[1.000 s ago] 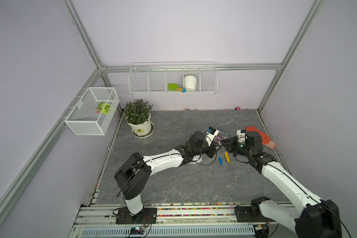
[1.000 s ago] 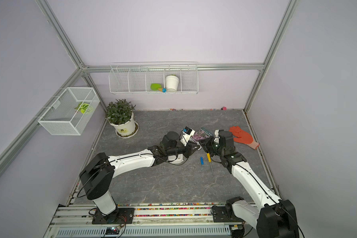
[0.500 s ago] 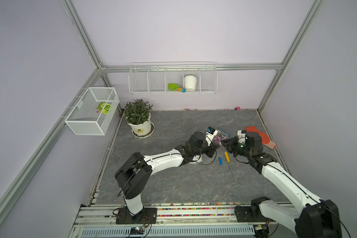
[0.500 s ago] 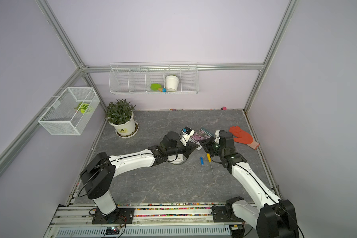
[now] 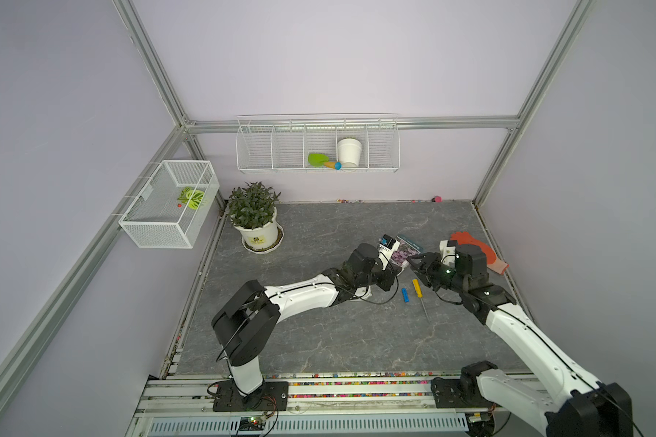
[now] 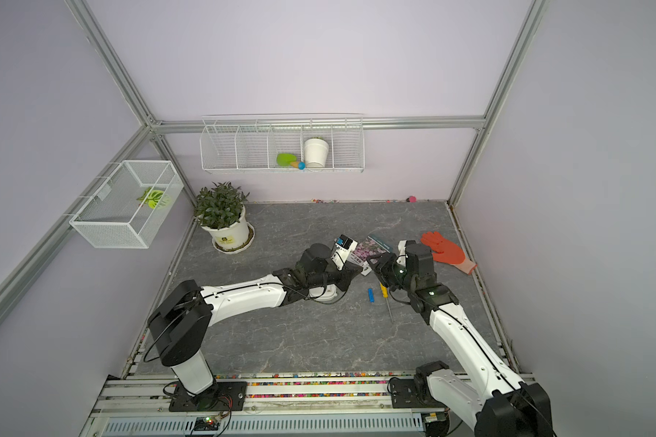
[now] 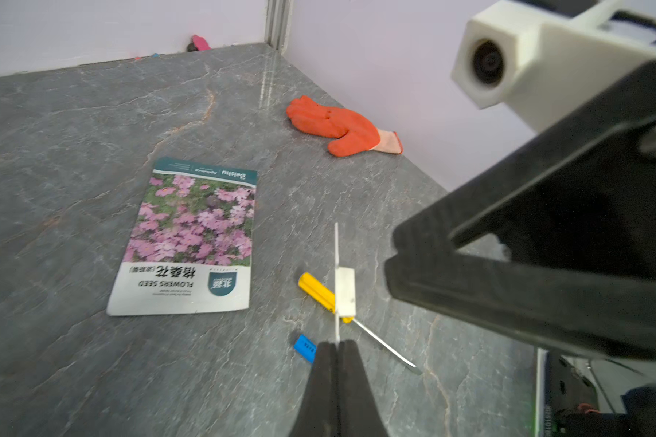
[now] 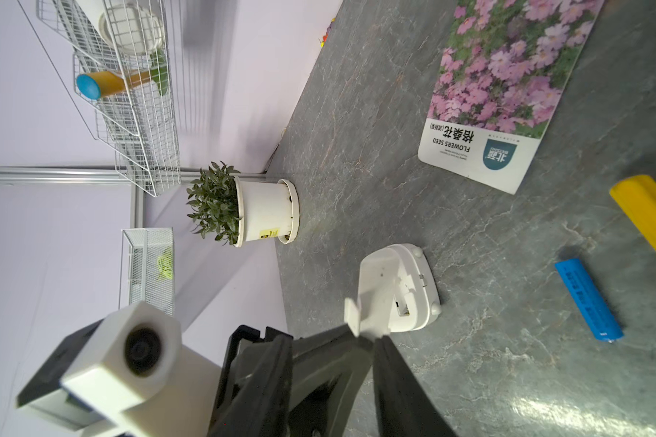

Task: Remove the battery from the alarm
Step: Pick up the cover from the center of the board, then install the cover on the alarm.

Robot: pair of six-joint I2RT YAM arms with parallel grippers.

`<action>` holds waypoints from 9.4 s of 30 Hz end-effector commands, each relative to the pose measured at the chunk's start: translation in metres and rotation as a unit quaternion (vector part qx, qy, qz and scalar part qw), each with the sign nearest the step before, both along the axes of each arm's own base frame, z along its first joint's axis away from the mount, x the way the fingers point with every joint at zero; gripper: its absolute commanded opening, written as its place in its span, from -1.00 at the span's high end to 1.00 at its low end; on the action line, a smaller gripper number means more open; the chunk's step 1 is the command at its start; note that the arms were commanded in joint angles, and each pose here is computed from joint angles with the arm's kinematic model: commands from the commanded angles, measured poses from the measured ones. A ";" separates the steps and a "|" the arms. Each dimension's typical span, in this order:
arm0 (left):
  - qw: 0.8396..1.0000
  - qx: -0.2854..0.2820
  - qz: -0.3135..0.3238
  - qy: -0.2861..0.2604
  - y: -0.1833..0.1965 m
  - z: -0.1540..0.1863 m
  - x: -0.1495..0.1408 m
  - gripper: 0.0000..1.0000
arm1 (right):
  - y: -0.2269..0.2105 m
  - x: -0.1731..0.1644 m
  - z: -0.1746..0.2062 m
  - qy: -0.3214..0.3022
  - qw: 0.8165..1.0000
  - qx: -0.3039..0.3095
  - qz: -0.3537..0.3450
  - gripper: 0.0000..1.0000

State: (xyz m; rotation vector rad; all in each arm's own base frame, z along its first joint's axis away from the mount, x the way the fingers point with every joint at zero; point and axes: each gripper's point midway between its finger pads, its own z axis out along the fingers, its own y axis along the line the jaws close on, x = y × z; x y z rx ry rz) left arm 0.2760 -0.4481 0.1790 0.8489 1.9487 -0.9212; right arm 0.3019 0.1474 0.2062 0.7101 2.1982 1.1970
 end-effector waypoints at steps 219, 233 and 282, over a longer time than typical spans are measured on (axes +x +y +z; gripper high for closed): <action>0.938 -0.257 0.018 0.231 0.141 0.080 -0.050 -0.16 | 0.106 -0.054 0.039 -0.139 0.912 -0.011 0.387 1.00; 0.920 -0.151 0.199 0.303 0.207 -0.021 0.006 -0.17 | 0.093 -0.006 -0.068 0.041 0.954 -0.081 0.285 1.00; 0.885 -0.116 0.135 0.430 0.150 -0.119 0.027 0.27 | 0.118 0.013 -0.135 0.102 0.924 -0.112 0.351 1.00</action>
